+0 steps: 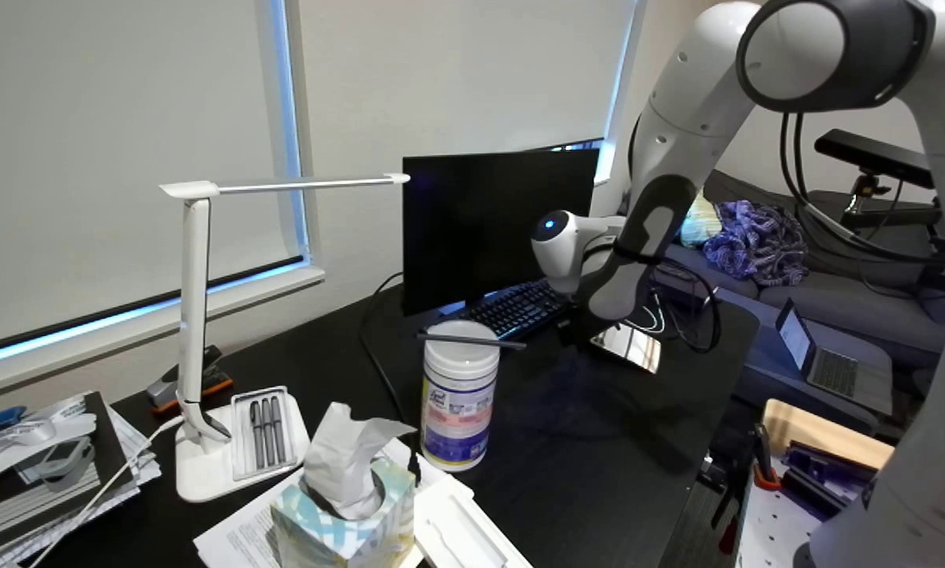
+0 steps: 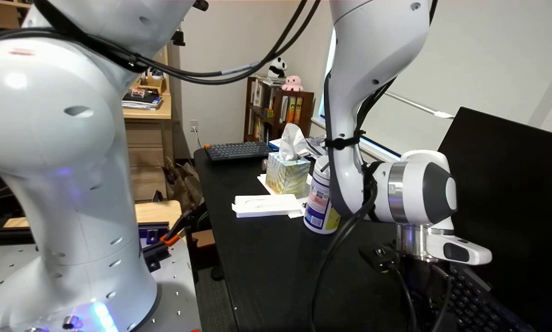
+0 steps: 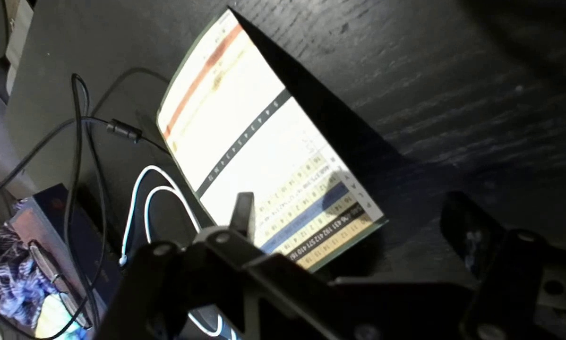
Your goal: Move the striped paper from the right side of the desk to the left side of the desk
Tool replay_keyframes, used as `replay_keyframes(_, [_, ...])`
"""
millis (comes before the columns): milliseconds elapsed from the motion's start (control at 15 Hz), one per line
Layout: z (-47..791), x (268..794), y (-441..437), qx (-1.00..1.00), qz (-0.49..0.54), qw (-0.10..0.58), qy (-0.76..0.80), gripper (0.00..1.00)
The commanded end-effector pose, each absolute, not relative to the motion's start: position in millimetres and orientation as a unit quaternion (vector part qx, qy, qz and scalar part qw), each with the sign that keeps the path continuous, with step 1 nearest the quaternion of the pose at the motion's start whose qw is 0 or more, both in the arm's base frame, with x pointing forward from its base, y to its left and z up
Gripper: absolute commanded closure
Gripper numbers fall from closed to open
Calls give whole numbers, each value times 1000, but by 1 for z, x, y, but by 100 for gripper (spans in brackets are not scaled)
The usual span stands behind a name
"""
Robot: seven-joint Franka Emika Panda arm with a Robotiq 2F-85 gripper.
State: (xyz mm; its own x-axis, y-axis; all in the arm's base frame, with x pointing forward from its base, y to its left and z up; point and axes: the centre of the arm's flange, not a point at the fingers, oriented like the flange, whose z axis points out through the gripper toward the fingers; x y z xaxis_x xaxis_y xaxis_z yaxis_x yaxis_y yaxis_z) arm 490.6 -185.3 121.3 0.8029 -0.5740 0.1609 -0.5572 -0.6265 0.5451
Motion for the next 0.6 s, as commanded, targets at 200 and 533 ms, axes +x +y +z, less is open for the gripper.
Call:
replay_keyframes(200, [109,484,-189,885,13,323,-334,0])
replay_keyframes(533, [98,483,-194,881,16,334,-335,0])
